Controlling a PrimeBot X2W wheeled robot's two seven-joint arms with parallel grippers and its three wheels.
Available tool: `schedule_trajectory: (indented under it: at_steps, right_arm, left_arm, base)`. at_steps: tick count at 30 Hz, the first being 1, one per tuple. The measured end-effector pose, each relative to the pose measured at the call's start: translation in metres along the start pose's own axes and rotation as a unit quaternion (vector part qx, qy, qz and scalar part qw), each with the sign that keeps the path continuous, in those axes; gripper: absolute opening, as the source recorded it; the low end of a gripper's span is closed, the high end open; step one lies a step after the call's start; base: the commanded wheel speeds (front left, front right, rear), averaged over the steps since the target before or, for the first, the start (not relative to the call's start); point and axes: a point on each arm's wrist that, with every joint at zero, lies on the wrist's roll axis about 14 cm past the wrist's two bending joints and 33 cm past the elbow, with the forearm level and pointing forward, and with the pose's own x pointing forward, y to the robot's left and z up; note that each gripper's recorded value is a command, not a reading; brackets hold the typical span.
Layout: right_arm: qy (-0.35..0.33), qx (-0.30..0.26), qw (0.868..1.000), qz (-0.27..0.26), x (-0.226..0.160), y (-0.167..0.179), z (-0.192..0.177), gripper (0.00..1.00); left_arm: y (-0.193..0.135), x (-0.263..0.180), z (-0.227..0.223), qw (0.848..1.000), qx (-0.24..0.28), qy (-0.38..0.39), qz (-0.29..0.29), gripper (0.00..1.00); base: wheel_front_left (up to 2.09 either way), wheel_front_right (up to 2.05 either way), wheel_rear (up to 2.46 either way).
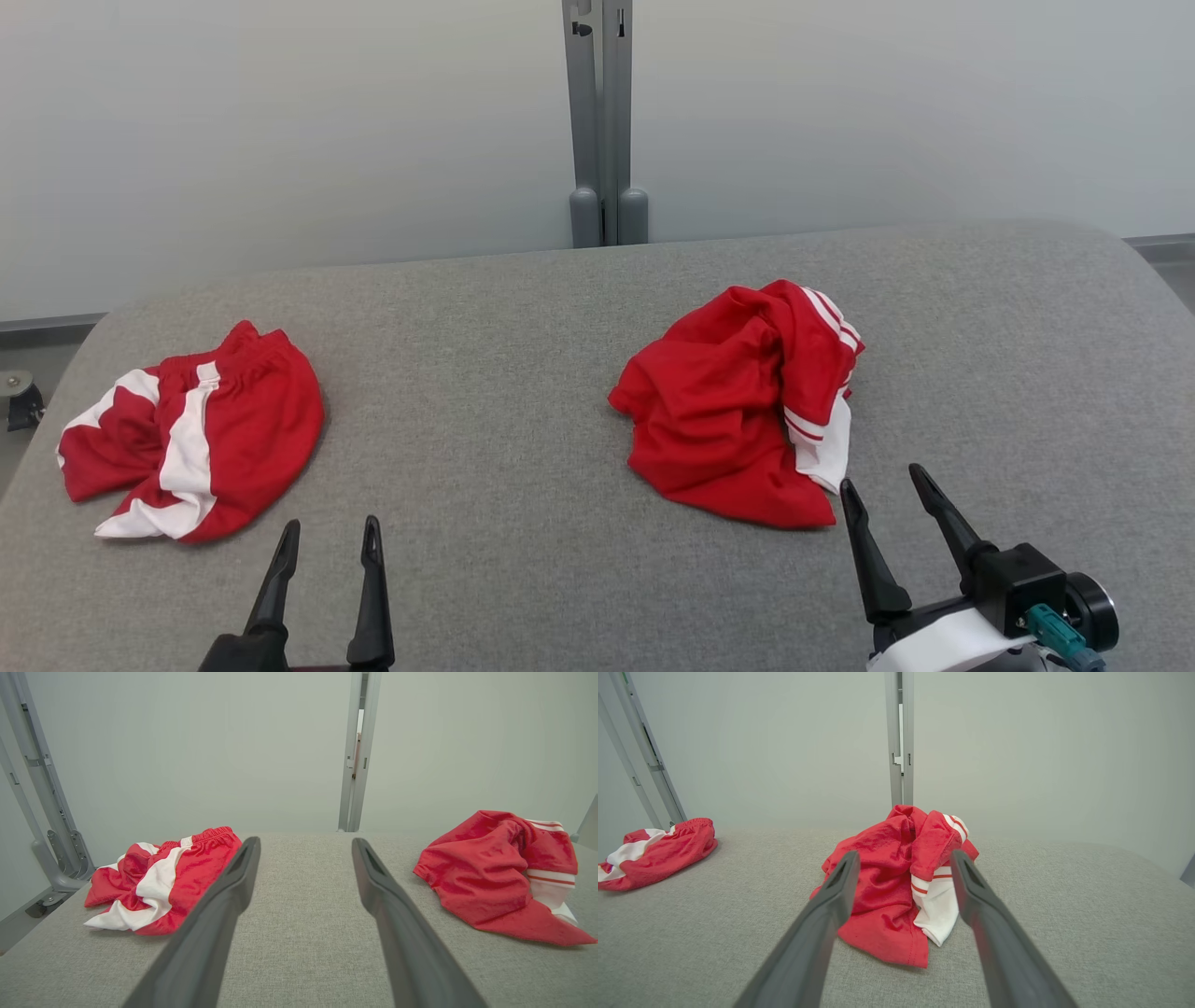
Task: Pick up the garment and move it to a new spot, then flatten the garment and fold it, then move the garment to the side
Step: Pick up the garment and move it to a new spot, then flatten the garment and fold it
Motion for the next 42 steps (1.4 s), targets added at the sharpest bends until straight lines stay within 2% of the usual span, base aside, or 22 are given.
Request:
schedule_trajectory:
  at_steps: [42]
  right_arm:
    - [0.004, 0.004, 1.000, 0.005, -0.007, 0.005, -0.003, 1.00]
  left_arm:
    - [-0.014, -0.005, -0.007, 1.000, -0.005, 0.011, -0.018, 1.00]
  base:
    - [0.00, 0.00, 0.00]
